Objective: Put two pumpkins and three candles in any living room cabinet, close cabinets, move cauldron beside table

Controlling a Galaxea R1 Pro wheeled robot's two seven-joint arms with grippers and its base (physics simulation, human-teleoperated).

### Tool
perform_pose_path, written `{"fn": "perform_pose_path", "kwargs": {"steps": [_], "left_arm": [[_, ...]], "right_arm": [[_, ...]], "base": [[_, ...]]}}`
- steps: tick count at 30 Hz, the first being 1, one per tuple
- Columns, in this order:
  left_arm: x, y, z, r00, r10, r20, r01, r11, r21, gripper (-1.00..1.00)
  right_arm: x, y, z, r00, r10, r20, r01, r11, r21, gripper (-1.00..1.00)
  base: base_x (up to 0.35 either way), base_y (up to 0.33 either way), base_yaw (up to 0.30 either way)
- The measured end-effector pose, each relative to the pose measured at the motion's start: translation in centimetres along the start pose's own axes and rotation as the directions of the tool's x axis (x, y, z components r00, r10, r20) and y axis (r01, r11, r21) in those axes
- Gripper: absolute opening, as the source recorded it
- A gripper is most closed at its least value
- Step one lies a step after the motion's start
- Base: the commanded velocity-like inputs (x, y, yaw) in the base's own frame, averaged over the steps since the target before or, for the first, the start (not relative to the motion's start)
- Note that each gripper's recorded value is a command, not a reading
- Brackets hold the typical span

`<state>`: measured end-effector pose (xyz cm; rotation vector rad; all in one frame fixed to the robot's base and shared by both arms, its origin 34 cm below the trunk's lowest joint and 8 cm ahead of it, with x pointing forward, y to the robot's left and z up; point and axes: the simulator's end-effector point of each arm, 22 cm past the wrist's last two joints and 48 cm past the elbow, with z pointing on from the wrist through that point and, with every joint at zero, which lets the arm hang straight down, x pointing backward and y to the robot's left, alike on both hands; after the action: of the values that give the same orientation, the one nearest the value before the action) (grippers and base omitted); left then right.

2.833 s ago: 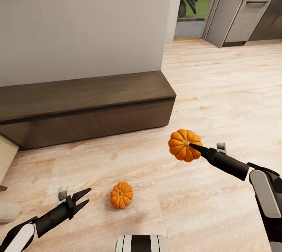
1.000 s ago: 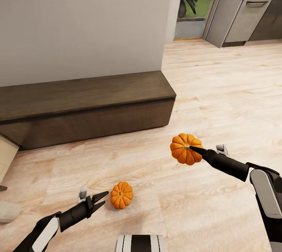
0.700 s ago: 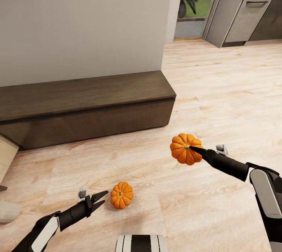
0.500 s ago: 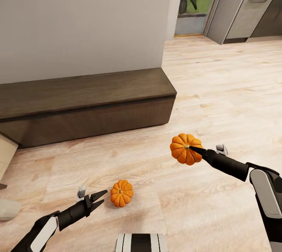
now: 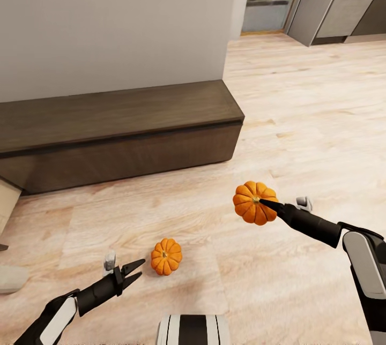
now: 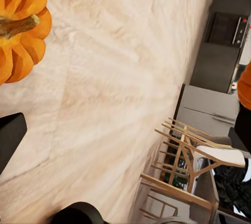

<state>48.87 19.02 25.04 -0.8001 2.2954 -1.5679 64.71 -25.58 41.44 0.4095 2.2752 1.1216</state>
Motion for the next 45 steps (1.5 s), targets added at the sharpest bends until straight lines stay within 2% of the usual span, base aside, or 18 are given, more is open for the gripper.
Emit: {"fn": "perform_pose_path", "kwargs": {"steps": [6,14,17,20,45], "left_arm": [[0.5,1.1,0.2,1.0,-0.015,-0.012,0.015,1.0,-0.016,1.0],[-1.4,2.0,-0.2,1.0,-0.006,-0.004,0.006,0.999,-0.032,1.0],[-2.0,2.4,-0.3,1.0,-0.008,0.008,0.008,0.999,-0.036,1.0],[-3.2,3.2,-1.3,0.999,-0.011,0.031,0.012,0.998,-0.054,1.0],[-2.7,8.6,-2.2,0.996,-0.079,0.043,0.084,0.988,-0.132,1.0]], "right_arm": [[0.6,-0.5,0.5,1.0,0.006,-0.016,-0.006,1.0,0.0,-1.0],[1.4,-1.8,1.3,0.999,0.026,-0.031,-0.026,1.0,0.004,-1.0],[1.7,-2.0,1.5,0.999,0.033,-0.035,-0.033,0.999,-0.007,-1.0],[2.0,-2.3,1.8,0.998,0.04,-0.043,-0.041,0.999,-0.012,-1.0],[5.2,-7.0,3.8,0.99,0.106,-0.098,-0.102,0.994,0.039,-1.0]], "base": [[0.0,0.0,0.0],[0.0,0.0,0.0],[0.0,0.0,0.0],[0.0,0.0,0.0],[0.0,0.0,0.0]]}}
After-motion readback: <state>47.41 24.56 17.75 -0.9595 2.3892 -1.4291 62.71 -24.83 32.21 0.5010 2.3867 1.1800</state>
